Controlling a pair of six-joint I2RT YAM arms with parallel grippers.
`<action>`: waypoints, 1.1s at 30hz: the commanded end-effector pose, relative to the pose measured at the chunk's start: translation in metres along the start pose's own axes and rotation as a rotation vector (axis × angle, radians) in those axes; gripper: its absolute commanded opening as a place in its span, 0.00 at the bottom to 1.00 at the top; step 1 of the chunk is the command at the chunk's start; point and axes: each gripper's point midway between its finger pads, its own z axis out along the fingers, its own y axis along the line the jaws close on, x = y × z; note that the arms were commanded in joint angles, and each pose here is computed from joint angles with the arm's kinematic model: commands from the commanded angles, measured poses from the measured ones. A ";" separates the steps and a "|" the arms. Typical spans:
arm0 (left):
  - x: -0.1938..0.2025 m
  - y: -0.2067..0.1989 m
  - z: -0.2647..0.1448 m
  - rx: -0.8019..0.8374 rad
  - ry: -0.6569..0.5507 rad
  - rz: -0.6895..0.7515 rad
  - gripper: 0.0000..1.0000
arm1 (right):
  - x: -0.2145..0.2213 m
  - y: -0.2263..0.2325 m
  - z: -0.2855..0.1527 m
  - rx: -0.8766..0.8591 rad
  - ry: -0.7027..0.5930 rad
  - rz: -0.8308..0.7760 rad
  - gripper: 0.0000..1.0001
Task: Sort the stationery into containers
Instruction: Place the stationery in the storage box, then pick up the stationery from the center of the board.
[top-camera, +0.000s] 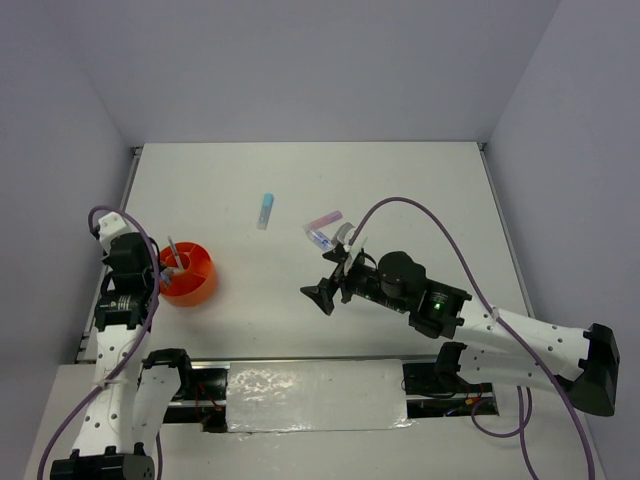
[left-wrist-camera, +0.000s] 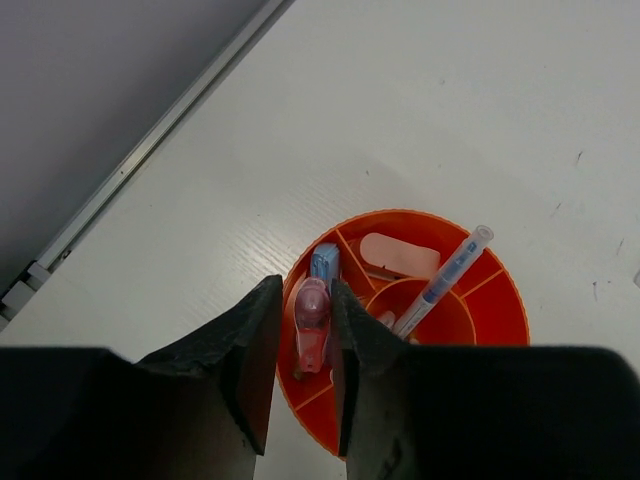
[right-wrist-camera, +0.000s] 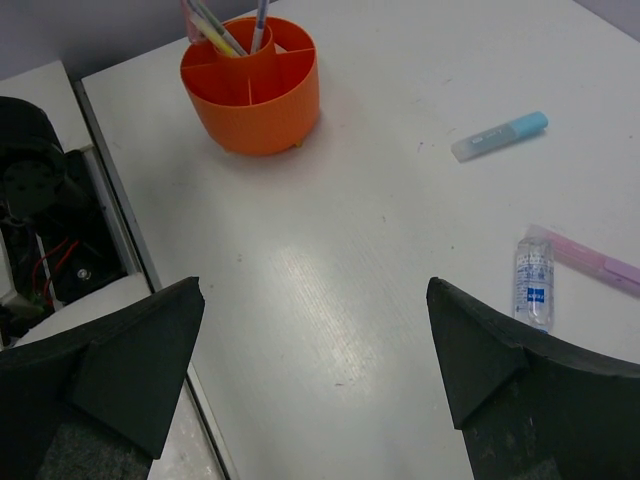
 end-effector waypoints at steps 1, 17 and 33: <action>-0.008 0.004 -0.001 -0.027 -0.026 -0.036 0.39 | -0.015 -0.001 -0.003 -0.001 -0.061 -0.014 1.00; -0.022 0.009 -0.013 -0.039 -0.071 -0.078 0.84 | -0.001 -0.013 0.013 0.057 0.000 0.024 1.00; -0.069 -0.037 -0.087 0.267 -0.005 -0.222 0.99 | 0.033 -0.116 0.168 0.795 0.319 0.454 1.00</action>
